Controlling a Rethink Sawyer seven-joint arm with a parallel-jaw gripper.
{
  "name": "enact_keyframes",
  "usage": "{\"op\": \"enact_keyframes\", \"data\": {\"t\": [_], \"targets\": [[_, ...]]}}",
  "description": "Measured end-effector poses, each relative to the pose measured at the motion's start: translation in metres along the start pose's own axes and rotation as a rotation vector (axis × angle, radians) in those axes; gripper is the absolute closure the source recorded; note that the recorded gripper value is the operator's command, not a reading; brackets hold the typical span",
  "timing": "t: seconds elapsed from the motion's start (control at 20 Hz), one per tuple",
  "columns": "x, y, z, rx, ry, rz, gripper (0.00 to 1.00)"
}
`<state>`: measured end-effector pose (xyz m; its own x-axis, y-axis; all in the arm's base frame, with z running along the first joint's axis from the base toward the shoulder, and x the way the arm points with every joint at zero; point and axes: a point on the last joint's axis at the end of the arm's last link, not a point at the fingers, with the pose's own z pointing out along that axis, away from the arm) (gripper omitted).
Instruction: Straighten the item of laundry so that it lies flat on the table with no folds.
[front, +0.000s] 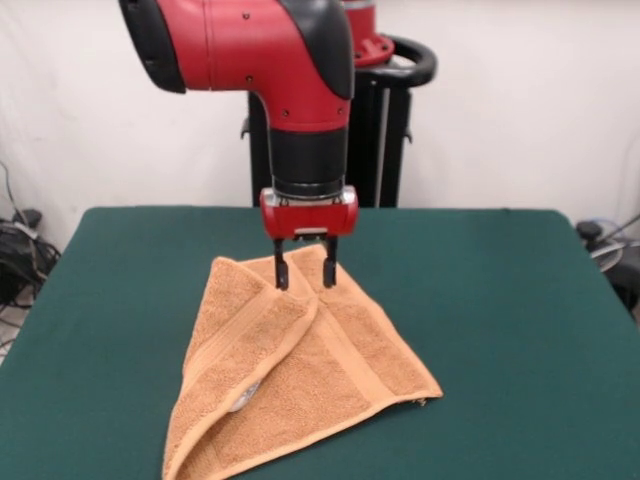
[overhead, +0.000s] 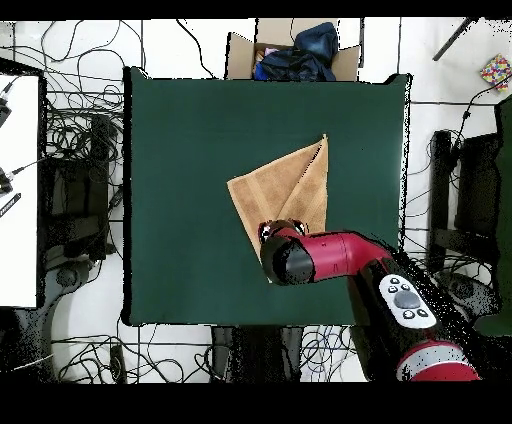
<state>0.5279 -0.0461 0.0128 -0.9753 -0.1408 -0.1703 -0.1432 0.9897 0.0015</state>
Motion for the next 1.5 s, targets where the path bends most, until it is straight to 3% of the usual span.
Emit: {"op": "enact_keyframes", "data": {"t": [0.3, 0.7, 1.15, 1.5], "targets": [[0.002, 0.018, 0.011, -0.015, 0.017, -0.025, 0.00], [0.023, 0.041, 0.031, -0.042, 0.053, -0.085, 0.00], [0.033, 0.046, 0.043, -0.057, 0.066, -0.097, 0.00], [0.024, 0.040, 0.045, -0.048, 0.051, -0.094, 0.00]]}}
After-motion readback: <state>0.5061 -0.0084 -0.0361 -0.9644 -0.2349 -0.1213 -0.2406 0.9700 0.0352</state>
